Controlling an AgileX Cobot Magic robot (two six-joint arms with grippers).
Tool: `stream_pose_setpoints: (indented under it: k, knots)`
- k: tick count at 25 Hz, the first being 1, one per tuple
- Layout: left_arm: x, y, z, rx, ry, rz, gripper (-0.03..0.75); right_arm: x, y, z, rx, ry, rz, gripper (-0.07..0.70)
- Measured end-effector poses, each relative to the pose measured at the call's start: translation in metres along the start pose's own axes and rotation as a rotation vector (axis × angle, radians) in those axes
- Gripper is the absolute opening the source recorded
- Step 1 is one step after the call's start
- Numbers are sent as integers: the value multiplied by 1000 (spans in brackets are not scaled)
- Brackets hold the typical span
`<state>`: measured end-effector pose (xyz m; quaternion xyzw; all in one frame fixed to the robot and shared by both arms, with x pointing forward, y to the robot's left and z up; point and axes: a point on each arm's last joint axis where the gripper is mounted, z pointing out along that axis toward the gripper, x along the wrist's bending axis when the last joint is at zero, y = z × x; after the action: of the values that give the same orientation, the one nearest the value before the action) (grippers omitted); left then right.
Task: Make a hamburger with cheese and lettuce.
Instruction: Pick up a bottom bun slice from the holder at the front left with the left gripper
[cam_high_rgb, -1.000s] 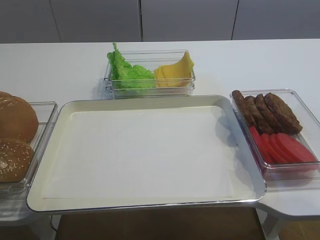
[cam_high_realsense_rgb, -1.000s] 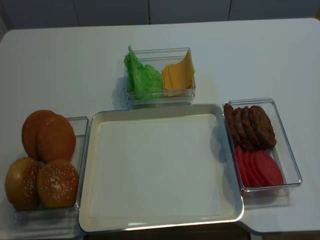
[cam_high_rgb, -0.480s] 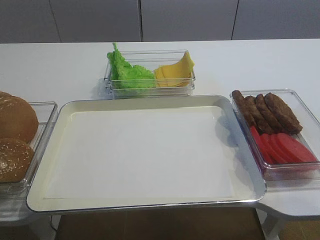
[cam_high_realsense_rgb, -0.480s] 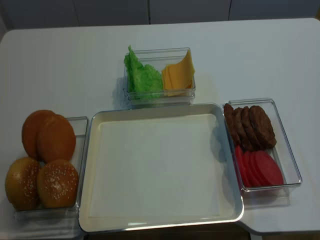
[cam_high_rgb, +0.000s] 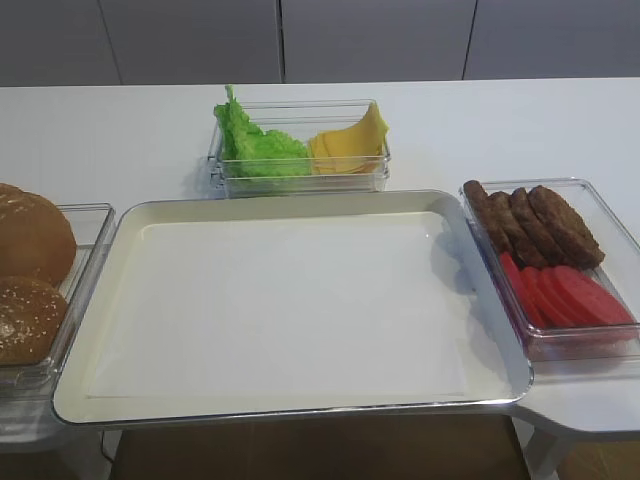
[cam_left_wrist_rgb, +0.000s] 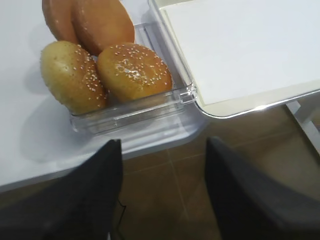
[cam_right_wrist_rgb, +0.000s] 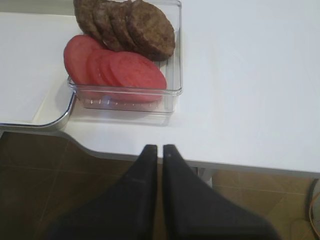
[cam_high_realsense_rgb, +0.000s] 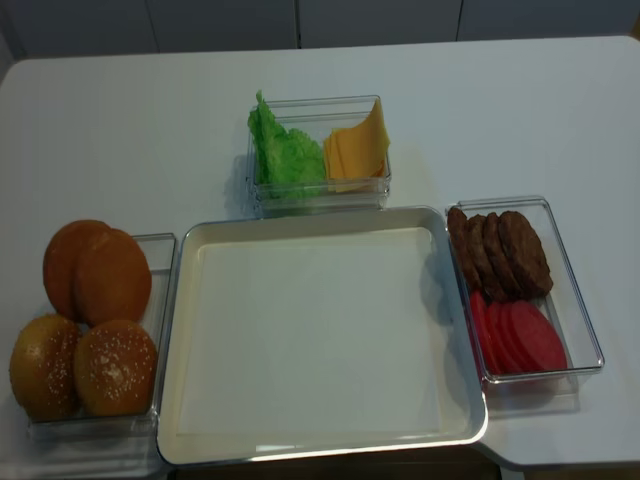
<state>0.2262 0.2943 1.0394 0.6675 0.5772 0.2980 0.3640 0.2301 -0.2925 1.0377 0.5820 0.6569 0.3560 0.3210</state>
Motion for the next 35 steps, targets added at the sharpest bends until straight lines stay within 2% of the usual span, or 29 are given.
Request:
stream_pose_setpoints:
  k: [9,15,19,27,32,35]
  knots:
    - [-1,0,-1,0,-8,-6,396,1,0,0,-1,16,7,41]
    - [-2,10,8,125,-36,-25,396,4,0,0,-4,44,20,41]
    - [-1,25,7,170,-35,-20,396,5,0,0,-4,50,22,41]
    - [8,63,2,226,49,14,396,5,1,0,-5,54,24,41]
    - [13,85,14,300,82,10,396,5,1,0,1,59,61,44]
    - [14,97,26,355,80,4,396,5,3,5,48,60,81,52]
